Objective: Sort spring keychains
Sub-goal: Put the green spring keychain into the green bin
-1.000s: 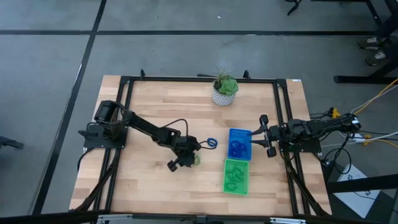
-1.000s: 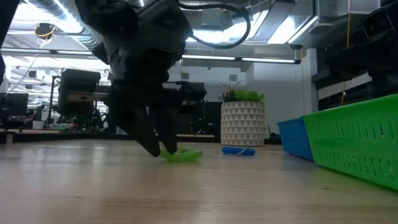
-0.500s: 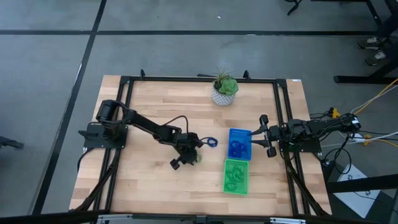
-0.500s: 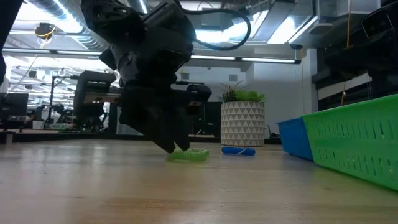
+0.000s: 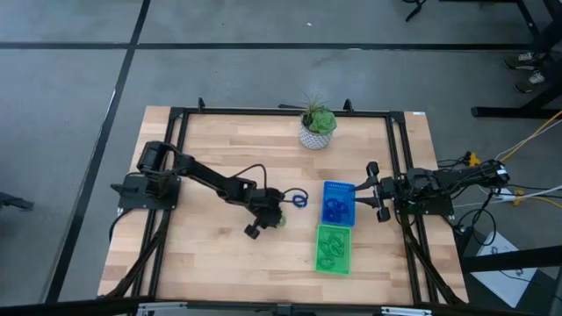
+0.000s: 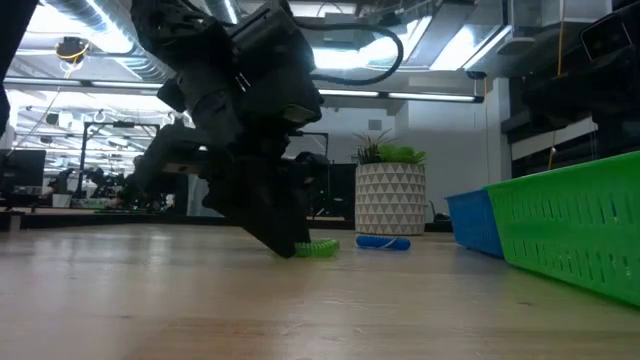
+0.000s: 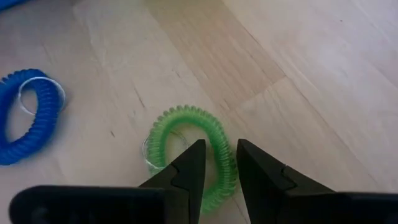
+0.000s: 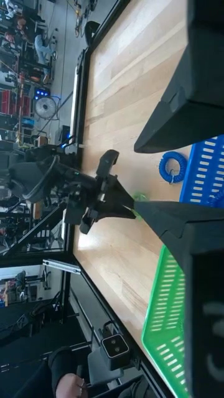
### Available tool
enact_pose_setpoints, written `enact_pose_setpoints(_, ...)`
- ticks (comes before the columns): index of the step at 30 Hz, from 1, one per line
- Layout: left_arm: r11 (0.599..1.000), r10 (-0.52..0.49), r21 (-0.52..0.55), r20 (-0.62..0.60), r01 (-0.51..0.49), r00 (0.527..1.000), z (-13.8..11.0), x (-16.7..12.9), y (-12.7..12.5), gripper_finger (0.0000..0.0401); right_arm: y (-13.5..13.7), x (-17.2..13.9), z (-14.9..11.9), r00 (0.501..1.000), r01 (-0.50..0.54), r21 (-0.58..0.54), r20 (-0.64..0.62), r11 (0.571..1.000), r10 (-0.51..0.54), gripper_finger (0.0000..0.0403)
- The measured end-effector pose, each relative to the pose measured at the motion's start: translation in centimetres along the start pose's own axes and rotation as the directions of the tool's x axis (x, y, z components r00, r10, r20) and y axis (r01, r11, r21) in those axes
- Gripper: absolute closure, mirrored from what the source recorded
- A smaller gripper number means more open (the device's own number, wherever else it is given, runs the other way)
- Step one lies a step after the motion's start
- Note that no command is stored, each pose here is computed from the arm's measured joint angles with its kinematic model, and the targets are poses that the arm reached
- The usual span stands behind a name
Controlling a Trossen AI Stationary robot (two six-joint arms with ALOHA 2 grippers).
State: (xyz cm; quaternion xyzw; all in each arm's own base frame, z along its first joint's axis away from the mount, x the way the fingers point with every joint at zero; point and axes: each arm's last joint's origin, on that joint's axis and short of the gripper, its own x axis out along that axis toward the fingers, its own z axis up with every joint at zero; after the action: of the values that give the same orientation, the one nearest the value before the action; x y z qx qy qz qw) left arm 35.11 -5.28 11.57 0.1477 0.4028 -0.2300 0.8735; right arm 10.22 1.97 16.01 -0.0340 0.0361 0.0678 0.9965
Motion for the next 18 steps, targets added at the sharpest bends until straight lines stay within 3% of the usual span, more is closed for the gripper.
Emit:
enact_pose_setpoints(10,0.998,-0.002,-0.066,0.012,0.003,1.0,-0.3,0.5,0.4,0.0318,0.0,0.0,0.0,1.0,0.0,0.0,0.0,1.0,0.0,0.0267)
enact_pose_setpoints(18,0.994,0.076,-0.086,0.122,-0.065,0.99,0.9,-0.2,1.1,0.0383,0.0,0.0,0.0,1.0,0.0,0.0,0.0,1.0,0.0,0.0267)
